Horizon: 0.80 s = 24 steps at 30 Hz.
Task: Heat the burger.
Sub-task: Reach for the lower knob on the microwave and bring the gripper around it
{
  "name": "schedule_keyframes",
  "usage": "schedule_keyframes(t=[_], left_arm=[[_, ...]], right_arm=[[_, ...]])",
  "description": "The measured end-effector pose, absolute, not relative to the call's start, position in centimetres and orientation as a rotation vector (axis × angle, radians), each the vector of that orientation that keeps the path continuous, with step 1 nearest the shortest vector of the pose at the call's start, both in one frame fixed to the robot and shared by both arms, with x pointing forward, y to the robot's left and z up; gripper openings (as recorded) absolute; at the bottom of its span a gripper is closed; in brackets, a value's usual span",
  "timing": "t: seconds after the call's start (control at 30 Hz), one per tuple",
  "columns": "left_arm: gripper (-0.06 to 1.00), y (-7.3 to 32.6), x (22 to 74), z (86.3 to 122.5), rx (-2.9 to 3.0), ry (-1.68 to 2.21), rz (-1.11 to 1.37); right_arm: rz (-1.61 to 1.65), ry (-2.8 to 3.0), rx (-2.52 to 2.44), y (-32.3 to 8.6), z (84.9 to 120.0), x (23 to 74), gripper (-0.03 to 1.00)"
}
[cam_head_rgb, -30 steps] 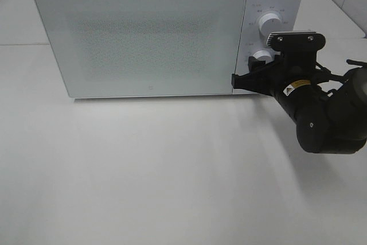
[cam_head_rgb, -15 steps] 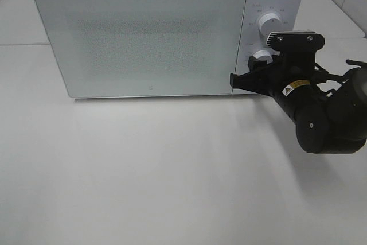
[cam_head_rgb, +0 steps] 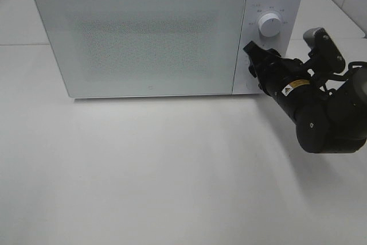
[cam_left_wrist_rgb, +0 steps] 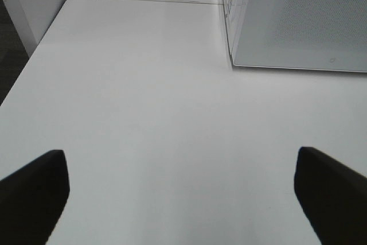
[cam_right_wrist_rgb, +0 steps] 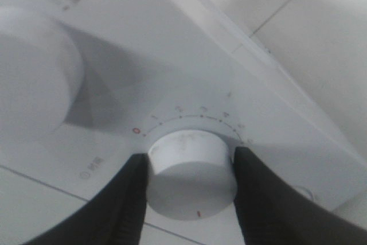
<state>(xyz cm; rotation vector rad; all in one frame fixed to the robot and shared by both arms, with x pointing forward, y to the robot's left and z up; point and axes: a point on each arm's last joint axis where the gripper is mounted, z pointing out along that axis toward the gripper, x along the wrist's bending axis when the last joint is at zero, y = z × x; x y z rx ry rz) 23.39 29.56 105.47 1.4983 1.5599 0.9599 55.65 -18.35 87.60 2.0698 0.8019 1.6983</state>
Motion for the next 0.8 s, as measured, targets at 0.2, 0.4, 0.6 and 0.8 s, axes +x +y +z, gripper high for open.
schedule_keyframes(t=[0.2,0.4,0.6,0.8], left_arm=[[0.99,29.56,23.39,105.47,1.498,1.56,0.96],[0.99,29.56,23.39,105.47,1.498,1.56,0.96],[0.99,29.56,23.39,105.47,1.498,1.56,0.96],[0.99,29.56,23.39,105.47,1.498,1.56,0.96]], right_arm=[[1.936,0.32,2.396,-18.32,87.62,55.56,0.45],[2.045,-0.02,2.555,-18.34,87.64,55.53,0.45],[2.061,-0.091,2.584,-18.35,87.62,55.51,0.45],[2.063,-0.1,2.588,-18.35,87.62,55.51,0.45]])
